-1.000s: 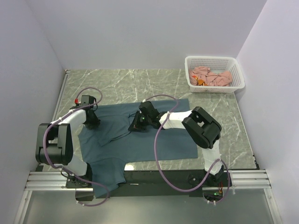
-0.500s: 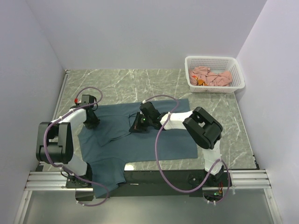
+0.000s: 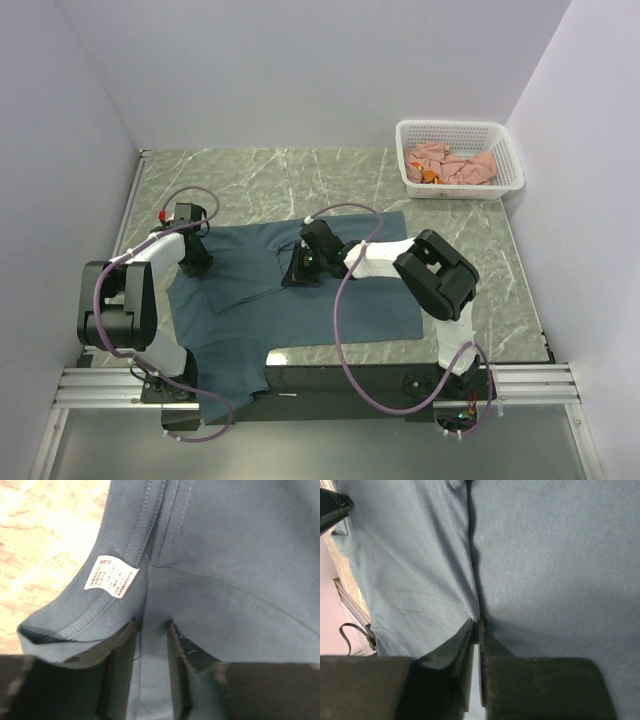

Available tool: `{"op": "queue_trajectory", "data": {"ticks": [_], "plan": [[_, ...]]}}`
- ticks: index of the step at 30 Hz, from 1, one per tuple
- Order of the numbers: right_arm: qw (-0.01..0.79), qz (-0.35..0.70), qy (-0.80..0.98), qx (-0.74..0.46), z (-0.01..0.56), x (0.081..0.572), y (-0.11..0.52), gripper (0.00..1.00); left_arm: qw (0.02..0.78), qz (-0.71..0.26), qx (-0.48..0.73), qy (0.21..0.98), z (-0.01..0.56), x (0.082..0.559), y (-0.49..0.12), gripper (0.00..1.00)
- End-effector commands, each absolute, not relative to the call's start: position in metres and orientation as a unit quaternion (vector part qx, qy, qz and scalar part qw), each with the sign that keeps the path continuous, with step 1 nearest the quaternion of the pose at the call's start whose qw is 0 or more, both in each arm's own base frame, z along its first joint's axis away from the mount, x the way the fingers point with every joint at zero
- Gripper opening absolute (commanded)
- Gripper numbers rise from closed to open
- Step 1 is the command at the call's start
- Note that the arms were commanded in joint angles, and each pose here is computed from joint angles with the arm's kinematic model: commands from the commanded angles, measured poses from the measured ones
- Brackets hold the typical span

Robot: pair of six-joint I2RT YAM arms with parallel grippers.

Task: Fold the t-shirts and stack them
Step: Fold the tshirt

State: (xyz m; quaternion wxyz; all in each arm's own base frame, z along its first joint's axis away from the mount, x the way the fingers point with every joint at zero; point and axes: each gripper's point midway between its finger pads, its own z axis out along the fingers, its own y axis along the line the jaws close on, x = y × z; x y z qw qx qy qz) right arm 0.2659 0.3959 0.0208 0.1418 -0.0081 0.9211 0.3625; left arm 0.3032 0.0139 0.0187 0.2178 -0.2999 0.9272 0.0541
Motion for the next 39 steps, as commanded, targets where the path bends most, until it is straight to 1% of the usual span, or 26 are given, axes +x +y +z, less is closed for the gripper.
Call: {"op": "queue_trajectory", "data": {"ticks": [1,2,3,4,5,6,8,9,10,12,13,14,17,19,20,22,24,28,31,37,39], "plan": [[0.167,0.362,0.916,-0.033,0.048,0.27,0.391,0.19,0.218,0.082,-0.294,0.927,0.02,0.303,0.024,0.38],[0.181,0.367,0.911,-0.048,0.06,0.273,0.393,0.22,0.225,0.08,-0.294,0.925,0.024,0.304,0.024,0.44],[0.181,0.358,0.914,-0.053,0.062,0.272,0.389,0.26,0.229,0.077,-0.294,0.925,0.027,0.305,0.024,0.47],[0.194,0.348,0.915,-0.056,0.067,0.277,0.385,0.34,0.233,0.071,-0.295,0.924,0.03,0.307,0.022,0.5],[0.211,0.337,0.915,-0.072,0.072,0.281,0.382,0.38,0.243,0.065,-0.296,0.921,0.038,0.309,0.021,0.58],[0.221,0.324,0.917,-0.075,0.081,0.284,0.375,0.44,0.25,0.058,-0.302,0.918,0.046,0.312,0.02,0.6],[0.265,0.288,0.917,-0.078,0.094,0.303,0.356,0.48,0.271,0.04,-0.307,0.911,0.064,0.319,0.016,0.65],[0.267,0.27,0.922,-0.076,0.093,0.306,0.345,0.5,0.283,0.033,-0.311,0.907,0.074,0.326,0.015,0.65],[0.287,0.247,0.923,-0.062,0.095,0.323,0.325,0.5,0.293,0.028,-0.313,0.903,0.081,0.33,0.015,0.65],[0.3,0.23,0.925,-0.044,0.099,0.337,0.3,0.5,0.313,0.02,-0.316,0.895,0.097,0.345,0.014,0.65],[0.309,0.218,0.925,-0.02,0.099,0.353,0.278,0.5,0.311,0.022,-0.316,0.896,0.095,0.351,0.015,0.64],[0.317,0.213,0.924,-0.006,0.102,0.36,0.265,0.49,0.321,0.019,-0.317,0.892,0.102,0.363,0.015,0.63],[0.336,0.191,0.921,0.038,0.102,0.389,0.222,0.49,0.318,0.025,-0.318,0.893,0.096,0.387,0.016,0.59],[0.337,0.183,0.922,0.058,0.099,0.402,0.205,0.48,0.301,0.03,-0.317,0.899,0.081,0.397,0.016,0.54],[0.341,0.179,0.92,0.076,0.098,0.411,0.191,0.48,0.31,0.03,-0.318,0.896,0.087,0.408,0.017,0.51],[0.337,0.177,0.919,0.099,0.091,0.421,0.178,0.47,0.3,0.039,-0.318,0.899,0.074,0.416,0.019,0.45],[0.335,0.176,0.917,0.123,0.085,0.431,0.163,0.47,0.301,0.047,-0.318,0.898,0.07,0.424,0.022,0.43],[0.313,0.172,0.918,0.171,0.065,0.444,0.143,0.46,0.279,0.067,-0.324,0.902,0.048,0.424,0.029,0.39],[0.293,0.175,0.917,0.205,0.046,0.447,0.133,0.45,0.251,0.082,-0.356,0.896,0.028,0.411,0.052,0.38],[0.27,0.169,0.915,0.247,0.028,0.448,0.118,0.45,0.206,0.093,-0.391,0.892,-0.001,0.384,0.069,0.37],[0.267,0.173,0.913,0.255,0.028,0.448,0.118,0.45,0.203,0.09,-0.393,0.892,-0.003,0.382,0.07,0.38]]}}
